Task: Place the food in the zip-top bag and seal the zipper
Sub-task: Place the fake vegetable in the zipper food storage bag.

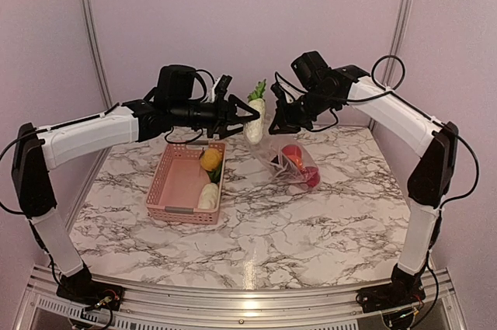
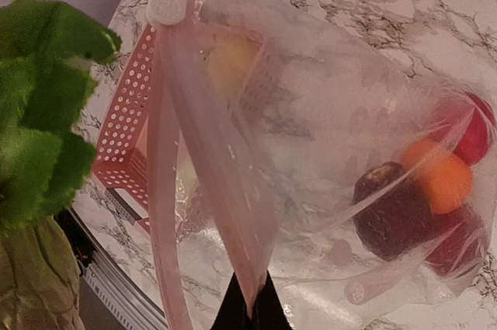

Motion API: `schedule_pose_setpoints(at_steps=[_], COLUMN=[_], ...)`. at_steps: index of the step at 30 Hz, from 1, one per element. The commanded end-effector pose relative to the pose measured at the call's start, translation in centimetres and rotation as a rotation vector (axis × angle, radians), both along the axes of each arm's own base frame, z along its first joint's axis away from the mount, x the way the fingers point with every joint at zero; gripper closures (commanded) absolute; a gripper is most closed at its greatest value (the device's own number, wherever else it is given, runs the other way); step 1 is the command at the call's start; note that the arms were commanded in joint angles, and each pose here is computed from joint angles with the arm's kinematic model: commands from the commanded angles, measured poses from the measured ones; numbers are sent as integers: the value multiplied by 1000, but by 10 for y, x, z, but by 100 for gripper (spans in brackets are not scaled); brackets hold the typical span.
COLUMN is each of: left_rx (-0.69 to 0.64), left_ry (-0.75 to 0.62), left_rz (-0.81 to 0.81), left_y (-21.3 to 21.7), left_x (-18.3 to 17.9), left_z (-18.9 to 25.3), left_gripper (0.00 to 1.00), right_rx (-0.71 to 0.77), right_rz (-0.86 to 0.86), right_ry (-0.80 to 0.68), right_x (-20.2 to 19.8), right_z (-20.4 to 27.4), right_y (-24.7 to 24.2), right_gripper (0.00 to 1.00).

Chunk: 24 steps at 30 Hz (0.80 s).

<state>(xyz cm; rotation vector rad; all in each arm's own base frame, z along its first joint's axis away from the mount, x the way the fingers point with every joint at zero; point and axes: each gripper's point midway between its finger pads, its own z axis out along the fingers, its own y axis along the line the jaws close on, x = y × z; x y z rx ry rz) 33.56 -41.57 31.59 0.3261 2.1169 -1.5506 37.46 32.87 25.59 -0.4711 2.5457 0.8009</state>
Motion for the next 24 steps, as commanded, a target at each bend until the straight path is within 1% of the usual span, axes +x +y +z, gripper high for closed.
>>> schedule_pose_setpoints(at_steps=[1,5,9,12,14,17,19,21,22,24], left_rx=[25,44,13,43,51,65,111,155,153,150], left_ry=[108,185,264,351,379,415,440,411,402,427], left_rz=[-104,-128,-164,-160,-154,-114,-59,-9,7,62], left_y=[-1,0,-4,-5,-6,-6,-5,-5,-7,-8], left_x=[-21,-30,-36,-35,-34,-25,-14,0,5,18], left_z=[-15,-30,-37,-53,-58,-64,-73,-73,-68,-70], left_gripper=[66,67,68,70,70,71,72,71,69,68], right_rx=[18,15,13,12,15,13,10,11,15,24], right_rz=[5,4,4,2,2,3,4,6,10,15], right_ry=[-17,-18,-14,-15,-20,-23,-25,-24,-24,-13], right_x=[4,6,6,6,5,4,3,2,1,-2], right_z=[10,11,9,10,12,14,16,16,16,15], right_y=[4,2,2,0,0,-2,-3,-3,-3,-1], right_gripper=[100,100,100,100,100,100,100,100,100,100])
